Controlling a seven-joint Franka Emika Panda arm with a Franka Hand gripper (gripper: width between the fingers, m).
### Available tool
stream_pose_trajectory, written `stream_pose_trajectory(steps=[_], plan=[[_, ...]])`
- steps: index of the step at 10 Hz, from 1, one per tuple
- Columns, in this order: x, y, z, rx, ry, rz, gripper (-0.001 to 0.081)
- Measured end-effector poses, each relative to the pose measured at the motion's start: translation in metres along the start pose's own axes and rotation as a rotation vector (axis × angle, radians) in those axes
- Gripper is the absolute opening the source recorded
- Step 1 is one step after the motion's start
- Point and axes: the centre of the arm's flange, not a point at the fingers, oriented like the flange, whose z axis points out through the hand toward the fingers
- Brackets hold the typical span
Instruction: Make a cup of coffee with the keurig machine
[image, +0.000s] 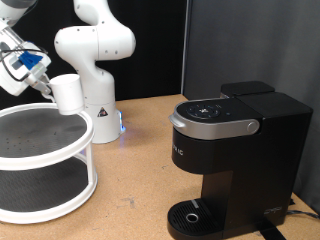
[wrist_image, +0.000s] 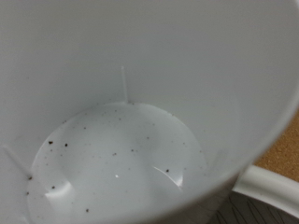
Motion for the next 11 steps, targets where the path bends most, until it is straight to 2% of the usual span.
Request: stream_pose_trajectory(steps=[2, 3, 5, 7, 11], plan=[[0.018, -0.007, 0.01, 0.054, 0.027, 0.053, 0.0066], [0.033, -0.009, 0.014, 0.048, 0.036, 0.083, 0.0066], [0.059, -0.009, 0.027, -0.019, 0.034, 0.141, 0.0066], [0.082, -0.007, 0.043, -0.076, 0.041, 0.156, 0.0066], [0.118, -0.008, 0.08, -0.092, 0.06, 0.146, 0.0066]])
